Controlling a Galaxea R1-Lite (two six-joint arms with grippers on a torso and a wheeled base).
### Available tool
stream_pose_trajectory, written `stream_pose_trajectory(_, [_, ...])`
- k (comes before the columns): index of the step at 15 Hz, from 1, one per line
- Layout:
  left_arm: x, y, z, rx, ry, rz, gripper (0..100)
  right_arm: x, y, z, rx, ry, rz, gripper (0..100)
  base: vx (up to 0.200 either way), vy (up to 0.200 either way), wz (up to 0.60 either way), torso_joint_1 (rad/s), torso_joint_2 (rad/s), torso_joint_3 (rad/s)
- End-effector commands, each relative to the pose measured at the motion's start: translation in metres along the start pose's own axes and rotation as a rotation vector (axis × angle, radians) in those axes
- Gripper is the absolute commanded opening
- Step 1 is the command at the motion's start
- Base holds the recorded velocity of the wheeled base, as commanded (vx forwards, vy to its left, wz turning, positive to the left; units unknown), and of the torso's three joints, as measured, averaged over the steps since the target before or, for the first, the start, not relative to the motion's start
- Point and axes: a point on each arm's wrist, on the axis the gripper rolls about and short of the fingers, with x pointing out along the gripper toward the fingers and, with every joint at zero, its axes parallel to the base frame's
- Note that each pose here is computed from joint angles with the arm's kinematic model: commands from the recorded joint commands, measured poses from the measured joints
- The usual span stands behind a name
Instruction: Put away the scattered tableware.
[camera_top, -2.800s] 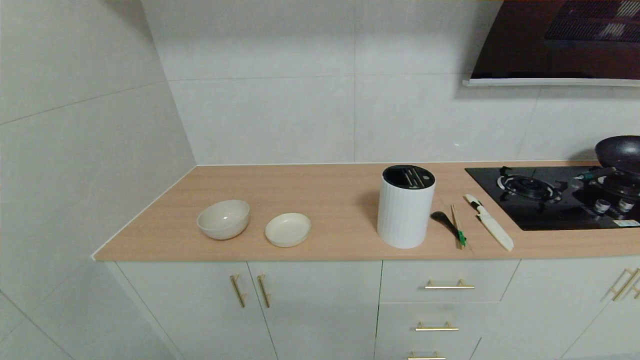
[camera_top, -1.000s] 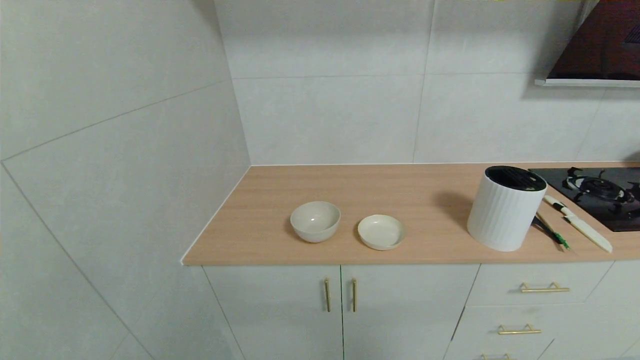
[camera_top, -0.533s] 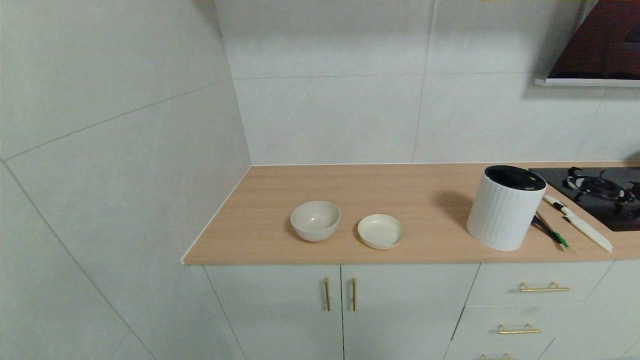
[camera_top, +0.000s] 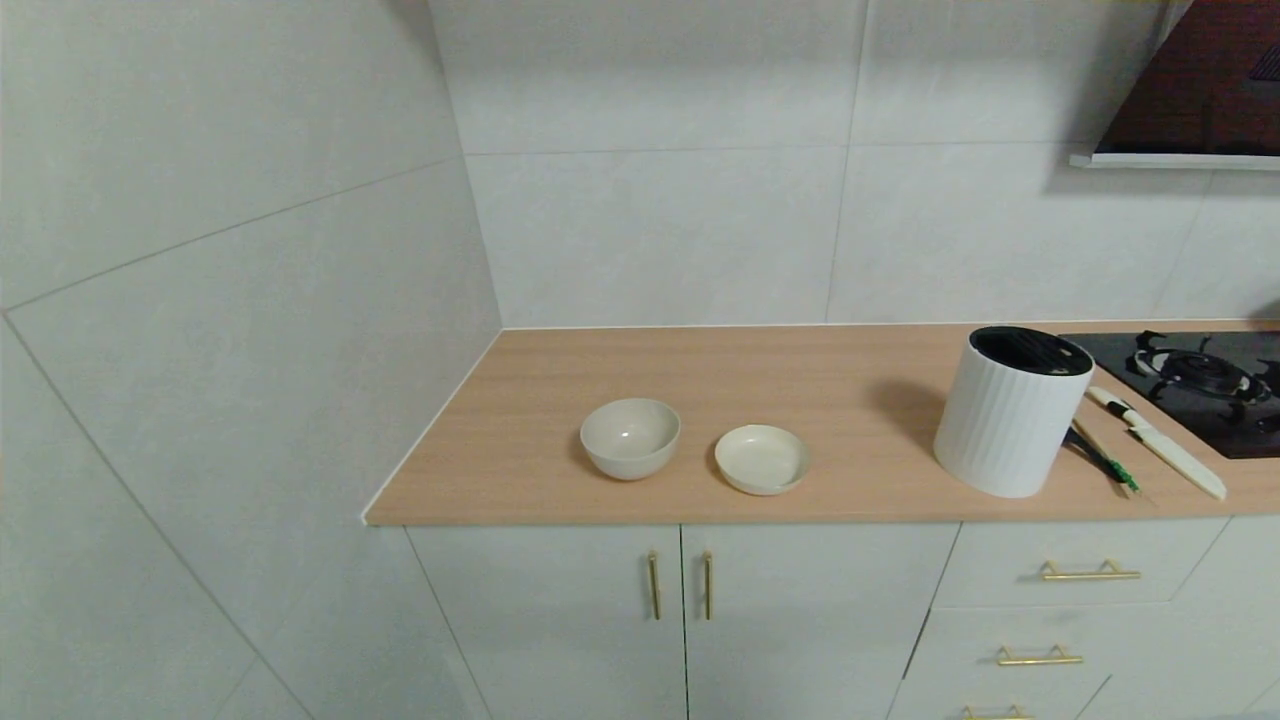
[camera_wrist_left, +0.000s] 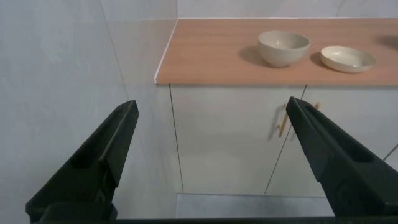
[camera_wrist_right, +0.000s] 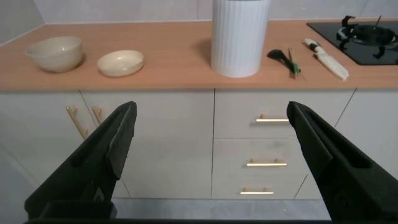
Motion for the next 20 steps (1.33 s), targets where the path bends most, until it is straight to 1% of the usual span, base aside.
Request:
stream_pose_trajectory(1, [0.0, 0.0, -0.0001, 0.0, 0.001, 0.001, 100, 0.0, 0.0, 0.0, 0.0, 0.0, 0.0, 100, 0.0, 0.0, 0.0, -0.154, 0.35, 0.173])
stream_pose_trajectory(7, [0.0, 0.0, -0.0001, 0.0, 0.001, 0.001, 100, 0.0, 0.0, 0.0, 0.0, 0.0, 0.0, 100, 0.0, 0.0, 0.0, -0.177, 0.39, 0.21])
stream_pose_trajectory(20, [0.0, 0.0, -0.0001, 0.0, 0.001, 0.001, 100, 0.0, 0.0, 0.0, 0.0, 0.0, 0.0, 100, 0.0, 0.0, 0.0, -0.234, 0.53, 0.298])
